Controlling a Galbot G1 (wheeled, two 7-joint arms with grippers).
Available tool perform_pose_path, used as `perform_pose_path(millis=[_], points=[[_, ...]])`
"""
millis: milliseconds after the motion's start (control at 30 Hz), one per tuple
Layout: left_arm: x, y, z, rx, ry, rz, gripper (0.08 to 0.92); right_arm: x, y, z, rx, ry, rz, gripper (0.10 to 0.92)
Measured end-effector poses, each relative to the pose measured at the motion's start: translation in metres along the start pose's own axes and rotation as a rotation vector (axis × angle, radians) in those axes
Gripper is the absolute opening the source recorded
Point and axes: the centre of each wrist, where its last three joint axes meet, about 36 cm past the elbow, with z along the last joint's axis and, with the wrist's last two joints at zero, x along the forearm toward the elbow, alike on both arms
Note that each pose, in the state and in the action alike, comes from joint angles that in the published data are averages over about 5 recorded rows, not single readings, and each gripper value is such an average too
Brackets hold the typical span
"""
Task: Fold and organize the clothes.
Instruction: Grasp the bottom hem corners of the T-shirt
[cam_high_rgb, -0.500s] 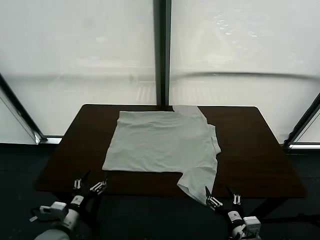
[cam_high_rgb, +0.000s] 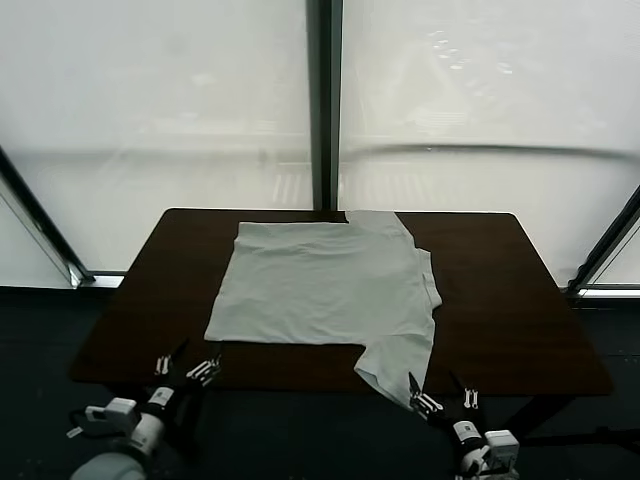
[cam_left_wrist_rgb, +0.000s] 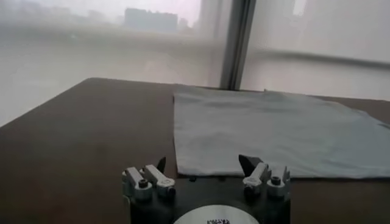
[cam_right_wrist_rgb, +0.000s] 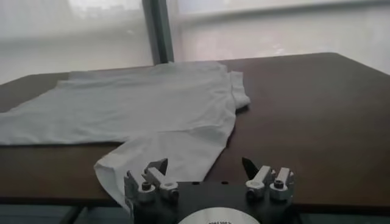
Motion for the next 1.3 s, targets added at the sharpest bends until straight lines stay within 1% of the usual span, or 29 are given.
perform_pose_path(millis=[333,533,633,733,833,933,967,1033,1067,1100,1167,1233,1300], points=[[-0.008,0.001,0.011,0.007,0.027,-0.004,0.905,-0.002,0.002,0.006,-0.015,0.015,0.006,0.907],[-0.015,0.008,0.011,0.022,0.025,-0.016,0.852,-0.003,0.003,0.006,-0.017,0.018,0.003,0.907],[-0.018,0.011,0.011,0.031,0.025,-0.021,0.845,-0.004,0.003,0.006,-0.017,0.018,0.003,0.88],[-0.022,0.012,0.012,0.039,0.025,-0.023,0.843,-0.004,0.003,0.006,-0.018,0.02,0.004,0.79],[-0.026,0.011,0.013,0.044,0.023,-0.022,0.837,-0.005,0.003,0.007,-0.019,0.022,0.004,0.662],[-0.03,0.011,0.014,0.045,0.02,-0.023,0.819,-0.005,0.003,0.007,-0.019,0.022,0.004,0.503],[-0.032,0.011,0.014,0.045,0.02,-0.023,0.804,-0.005,0.003,0.007,-0.02,0.022,0.004,0.431],[-0.034,0.011,0.013,0.045,0.019,-0.023,0.768,-0.005,0.003,0.007,-0.02,0.021,0.004,0.319],[-0.035,0.011,0.013,0.045,0.018,-0.023,0.73,-0.005,0.003,0.006,-0.02,0.021,0.004,0.252],[-0.035,0.012,0.013,0.046,0.018,-0.024,0.697,-0.005,0.003,0.006,-0.02,0.021,0.004,0.204],[-0.036,0.012,0.013,0.046,0.019,-0.025,0.598,-0.005,0.003,0.006,-0.02,0.021,0.004,0.148],[-0.036,0.013,0.013,0.046,0.021,-0.027,0.501,-0.005,0.002,0.006,-0.02,0.021,0.005,0.139],[-0.035,0.013,0.014,0.045,0.023,-0.027,0.378,-0.005,0.001,0.006,-0.019,0.021,0.006,0.14]])
